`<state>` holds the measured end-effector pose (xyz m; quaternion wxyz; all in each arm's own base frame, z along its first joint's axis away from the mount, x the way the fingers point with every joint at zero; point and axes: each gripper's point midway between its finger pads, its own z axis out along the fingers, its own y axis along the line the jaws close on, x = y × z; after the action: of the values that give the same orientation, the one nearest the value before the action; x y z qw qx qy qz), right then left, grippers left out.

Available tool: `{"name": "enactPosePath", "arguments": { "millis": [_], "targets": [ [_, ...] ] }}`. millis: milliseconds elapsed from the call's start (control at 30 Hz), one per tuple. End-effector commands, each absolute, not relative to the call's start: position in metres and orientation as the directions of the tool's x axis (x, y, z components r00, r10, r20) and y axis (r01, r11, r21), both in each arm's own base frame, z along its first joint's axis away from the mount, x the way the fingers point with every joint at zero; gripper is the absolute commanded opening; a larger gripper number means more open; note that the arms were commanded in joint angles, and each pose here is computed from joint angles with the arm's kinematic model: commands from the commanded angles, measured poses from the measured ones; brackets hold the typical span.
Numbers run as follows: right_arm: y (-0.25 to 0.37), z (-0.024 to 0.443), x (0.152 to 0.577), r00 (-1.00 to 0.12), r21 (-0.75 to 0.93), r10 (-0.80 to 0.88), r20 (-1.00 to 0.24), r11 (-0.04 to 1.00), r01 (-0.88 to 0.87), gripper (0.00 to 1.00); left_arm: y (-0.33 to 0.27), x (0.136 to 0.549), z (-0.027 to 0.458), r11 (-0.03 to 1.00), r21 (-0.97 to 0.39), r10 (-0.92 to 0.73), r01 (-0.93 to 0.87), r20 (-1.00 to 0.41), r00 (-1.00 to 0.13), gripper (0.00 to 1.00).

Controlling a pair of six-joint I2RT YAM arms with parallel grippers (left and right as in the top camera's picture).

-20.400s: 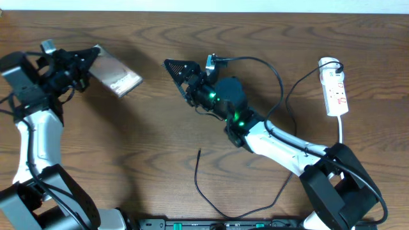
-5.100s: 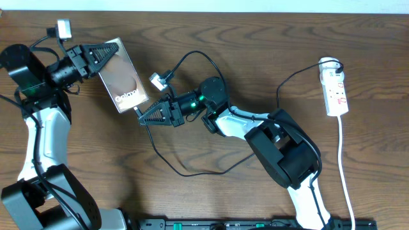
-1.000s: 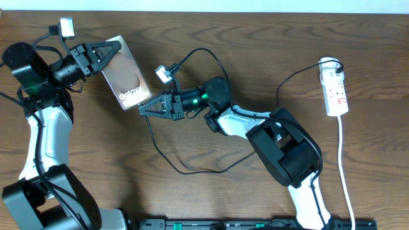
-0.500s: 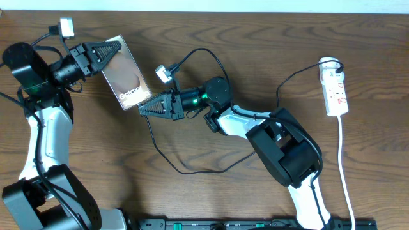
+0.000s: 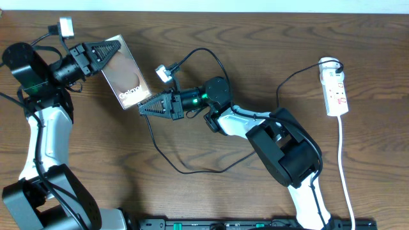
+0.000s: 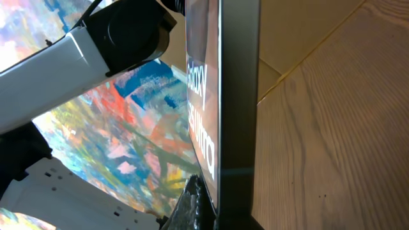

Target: Plug charger to phone and switch on socket

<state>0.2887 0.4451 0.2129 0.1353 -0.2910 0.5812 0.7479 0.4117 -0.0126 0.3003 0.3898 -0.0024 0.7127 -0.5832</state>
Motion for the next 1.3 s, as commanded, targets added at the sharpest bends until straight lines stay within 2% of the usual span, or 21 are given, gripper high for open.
{"name": "enactPosePath", "arguments": {
  "millis": [0,933,1267],
  "targets": [
    [0.444,0.231,0.326,-0.817,0.786,0.059,-0.574,-0.239,-0.57,0.01,-0.029,0.394,0.309,0.26,-0.83,-0.376,0.494,-0.558,-0.74,0.07],
    [0.444,0.232,0.328,-0.822,0.792,0.065,-0.565,-0.237,-0.563,0.01,-0.029,0.393,0.309,0.257,-0.829,-0.372,0.496,-0.559,-0.741,0.07],
    [0.444,0.229,0.323,-0.822,0.793,0.032,-0.569,-0.243,-0.558,0.01,-0.021,0.407,0.308,0.306,-0.829,-0.437,0.468,-0.559,-0.705,0.07]
  ]
}}
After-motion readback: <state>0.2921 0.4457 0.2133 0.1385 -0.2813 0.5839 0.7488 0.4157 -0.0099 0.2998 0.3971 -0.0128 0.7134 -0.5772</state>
